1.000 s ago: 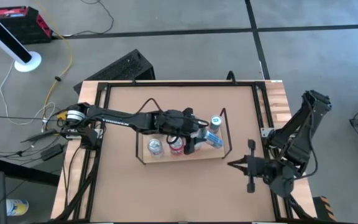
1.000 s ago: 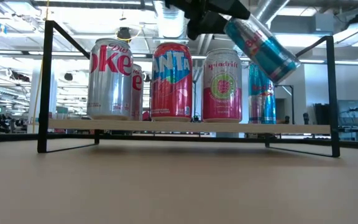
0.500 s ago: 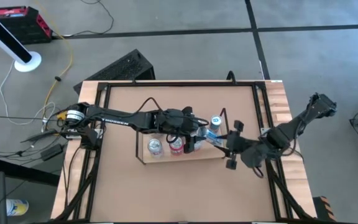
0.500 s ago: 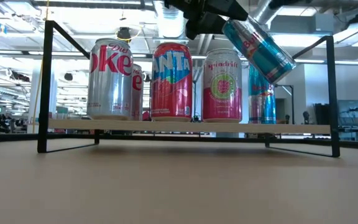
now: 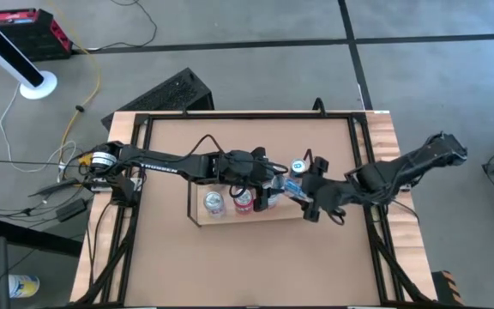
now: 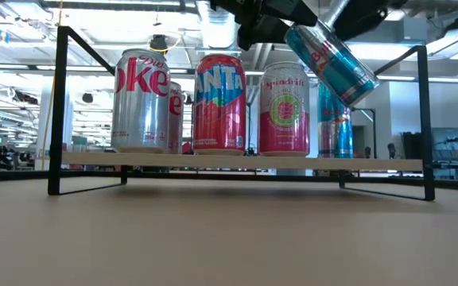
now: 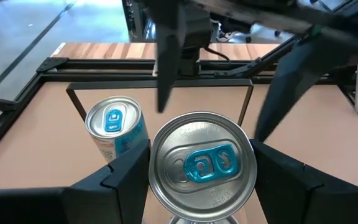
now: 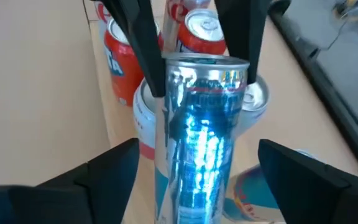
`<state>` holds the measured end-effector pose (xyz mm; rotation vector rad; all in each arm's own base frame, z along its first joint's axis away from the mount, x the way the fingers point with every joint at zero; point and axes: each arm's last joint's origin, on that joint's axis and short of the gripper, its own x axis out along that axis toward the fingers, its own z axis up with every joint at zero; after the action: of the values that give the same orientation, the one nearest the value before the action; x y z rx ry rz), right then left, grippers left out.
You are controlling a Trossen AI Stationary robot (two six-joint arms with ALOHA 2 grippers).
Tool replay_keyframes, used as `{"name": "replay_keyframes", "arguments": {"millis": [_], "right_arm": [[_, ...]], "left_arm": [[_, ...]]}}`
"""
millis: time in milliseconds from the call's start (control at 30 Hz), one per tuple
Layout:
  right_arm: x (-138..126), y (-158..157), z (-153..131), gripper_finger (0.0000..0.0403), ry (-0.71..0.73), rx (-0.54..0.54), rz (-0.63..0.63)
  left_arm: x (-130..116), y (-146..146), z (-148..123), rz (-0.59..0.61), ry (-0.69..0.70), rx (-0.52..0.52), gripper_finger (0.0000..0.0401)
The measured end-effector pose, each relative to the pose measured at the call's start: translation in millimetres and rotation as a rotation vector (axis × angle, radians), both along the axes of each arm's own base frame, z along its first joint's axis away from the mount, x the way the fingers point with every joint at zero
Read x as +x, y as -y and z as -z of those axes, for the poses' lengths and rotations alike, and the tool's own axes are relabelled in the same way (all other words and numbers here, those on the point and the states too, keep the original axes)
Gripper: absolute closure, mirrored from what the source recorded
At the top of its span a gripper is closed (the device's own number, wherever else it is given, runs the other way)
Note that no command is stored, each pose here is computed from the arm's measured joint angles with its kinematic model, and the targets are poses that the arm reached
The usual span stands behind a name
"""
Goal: Place canned beverage on shelf
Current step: Put the blue soda can on the shelf aligned with the other pink can
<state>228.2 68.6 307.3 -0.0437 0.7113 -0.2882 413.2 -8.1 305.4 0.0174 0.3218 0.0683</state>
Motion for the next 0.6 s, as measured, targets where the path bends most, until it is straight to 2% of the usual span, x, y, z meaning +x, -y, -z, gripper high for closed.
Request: {"name": "replay_keyframes", "arguments": {"millis": [333, 600], "right_arm": [[10, 8, -7, 0.0035, 0.074, -0.025, -0.024], [16, 6, -1, 0.0046, 0.046, -0.038, -0.026]], "left_arm": [[1, 0, -3, 0.002, 0.029, 0.001, 0.0181], [2, 0, -6, 0.002, 0.062, -0.001, 0.0181]]}}
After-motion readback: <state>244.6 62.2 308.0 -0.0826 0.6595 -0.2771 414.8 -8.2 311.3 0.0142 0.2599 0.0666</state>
